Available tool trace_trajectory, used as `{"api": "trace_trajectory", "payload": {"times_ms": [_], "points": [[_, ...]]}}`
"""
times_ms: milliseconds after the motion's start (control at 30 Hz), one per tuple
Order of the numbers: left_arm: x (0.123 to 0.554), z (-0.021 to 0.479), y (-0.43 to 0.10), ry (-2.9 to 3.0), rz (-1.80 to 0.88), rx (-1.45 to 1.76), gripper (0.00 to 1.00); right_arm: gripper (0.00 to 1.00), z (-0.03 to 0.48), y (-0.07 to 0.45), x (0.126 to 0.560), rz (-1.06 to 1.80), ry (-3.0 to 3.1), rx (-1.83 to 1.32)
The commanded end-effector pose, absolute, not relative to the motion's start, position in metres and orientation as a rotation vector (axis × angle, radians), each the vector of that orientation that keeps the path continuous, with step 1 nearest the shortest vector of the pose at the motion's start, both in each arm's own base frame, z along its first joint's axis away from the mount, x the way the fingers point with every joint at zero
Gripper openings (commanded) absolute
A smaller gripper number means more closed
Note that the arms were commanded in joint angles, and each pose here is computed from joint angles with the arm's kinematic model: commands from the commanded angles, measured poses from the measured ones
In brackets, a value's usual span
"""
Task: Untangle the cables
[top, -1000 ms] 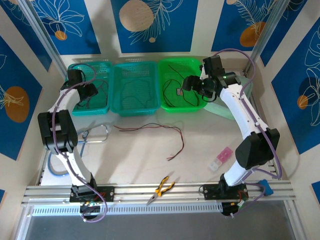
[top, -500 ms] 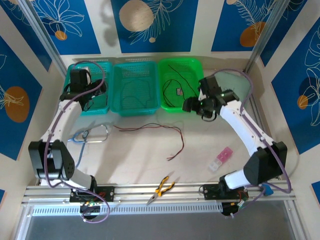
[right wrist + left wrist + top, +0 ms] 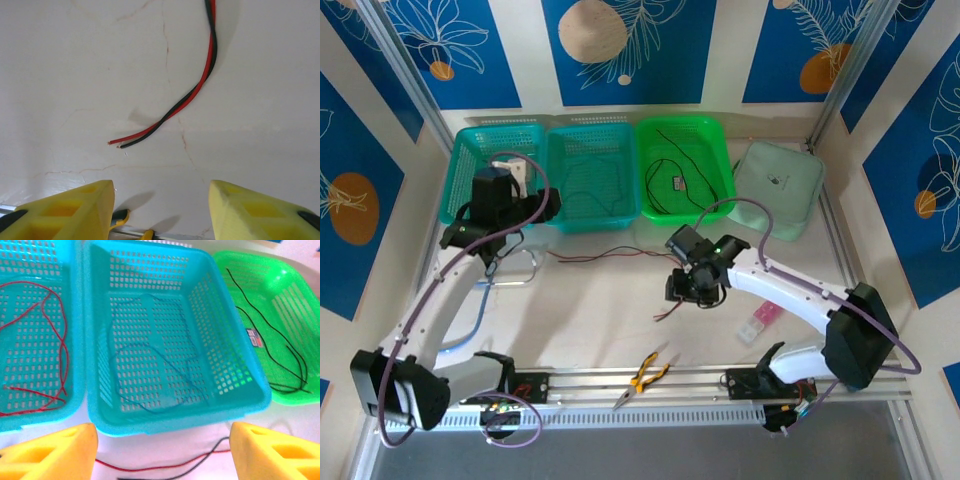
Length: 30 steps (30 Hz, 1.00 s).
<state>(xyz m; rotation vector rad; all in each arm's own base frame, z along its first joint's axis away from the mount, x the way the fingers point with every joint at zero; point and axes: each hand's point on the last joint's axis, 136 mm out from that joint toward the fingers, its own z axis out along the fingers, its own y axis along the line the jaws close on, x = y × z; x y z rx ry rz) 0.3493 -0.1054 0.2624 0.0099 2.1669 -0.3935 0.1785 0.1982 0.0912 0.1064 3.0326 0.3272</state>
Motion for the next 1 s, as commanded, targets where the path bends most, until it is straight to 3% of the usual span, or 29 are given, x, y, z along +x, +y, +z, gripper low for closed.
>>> {"api": "trace_trajectory", "payload": {"times_ms": [0,300,500,967], "points": [[0.328,0.252,-0.121,2.197,-0.436,0.048,0.7,0.51,0.081,0.21,0.173,0.345,3.047,0.232],[0.305,0.225,-0.143,2.246,-0.445,0.078,0.7,0.49,0.066,0.253,0.171,0.537,3.057,0.586],[0.299,0.222,-0.138,2.254,-0.42,0.079,0.7,0.37,0.05,0.254,0.17,0.557,3.01,0.851],[0.289,0.226,-0.139,2.247,-0.464,0.073,0.7,0.31,0.028,0.248,0.16,0.466,3.003,1.089]]}}
